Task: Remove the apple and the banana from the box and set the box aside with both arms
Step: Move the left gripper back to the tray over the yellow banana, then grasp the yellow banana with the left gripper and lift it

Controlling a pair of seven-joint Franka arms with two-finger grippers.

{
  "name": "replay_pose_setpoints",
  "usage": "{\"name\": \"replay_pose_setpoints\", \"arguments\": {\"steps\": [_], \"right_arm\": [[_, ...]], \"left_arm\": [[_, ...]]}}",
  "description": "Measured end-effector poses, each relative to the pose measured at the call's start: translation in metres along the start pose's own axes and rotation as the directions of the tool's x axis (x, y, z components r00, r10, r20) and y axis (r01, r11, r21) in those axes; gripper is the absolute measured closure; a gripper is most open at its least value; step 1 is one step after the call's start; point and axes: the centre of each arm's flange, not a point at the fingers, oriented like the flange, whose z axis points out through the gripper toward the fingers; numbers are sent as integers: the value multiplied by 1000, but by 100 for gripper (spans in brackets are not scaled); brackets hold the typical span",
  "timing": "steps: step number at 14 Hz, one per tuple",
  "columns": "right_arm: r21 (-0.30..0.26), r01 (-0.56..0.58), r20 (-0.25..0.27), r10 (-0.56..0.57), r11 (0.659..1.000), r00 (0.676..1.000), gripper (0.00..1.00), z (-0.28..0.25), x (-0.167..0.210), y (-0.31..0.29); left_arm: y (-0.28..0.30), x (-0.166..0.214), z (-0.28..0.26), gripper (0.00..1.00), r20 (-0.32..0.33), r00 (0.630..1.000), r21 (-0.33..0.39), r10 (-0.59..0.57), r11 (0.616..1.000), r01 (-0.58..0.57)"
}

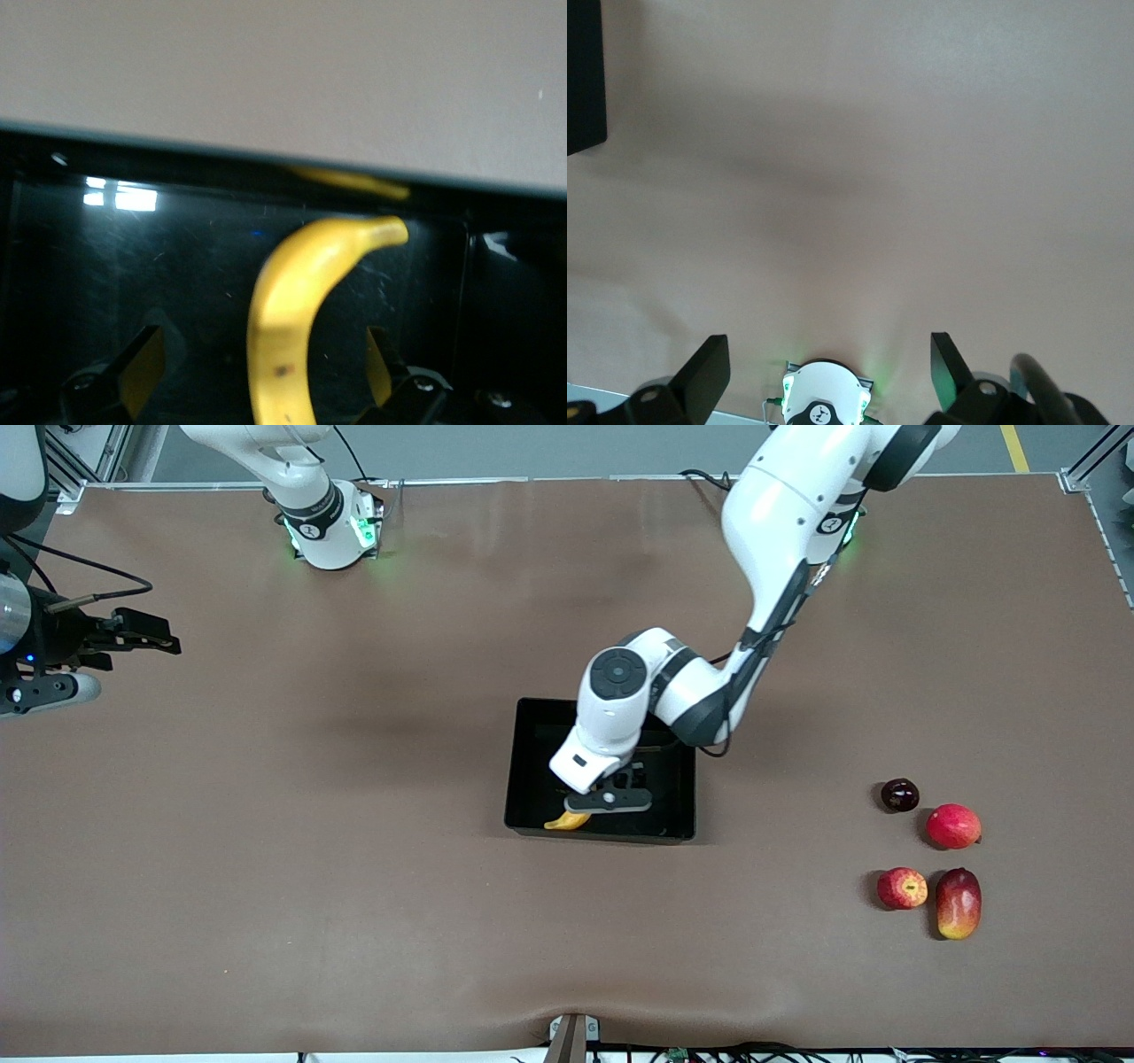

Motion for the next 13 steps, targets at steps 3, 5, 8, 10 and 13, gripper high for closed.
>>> {"name": "replay_pose_setpoints", "arguments": {"steps": [3,5,8,10,13], "right_arm": [[1,-1,7,1,1000,1000,0,3,3,1],[1,-1,7,1,1000,1000,0,3,3,1],[1,-1,7,1,1000,1000,0,3,3,1],[1,-1,7,1,1000,1000,0,3,3,1],[1,1,8,-1,1000,1000,0,5,5,1]], "left_arm": [[8,-13,21,0,11,1000,5,19,1000,-19],[12,-21,36,0,15,1000,-1,25,1000,-25],[19,-35,52,0,26,999,1,30,1000,-30],[24,-41,57,0,22,999,-9,39,999,-39],[28,-45,58,8,18,999,-16,46,999,-46]]}}
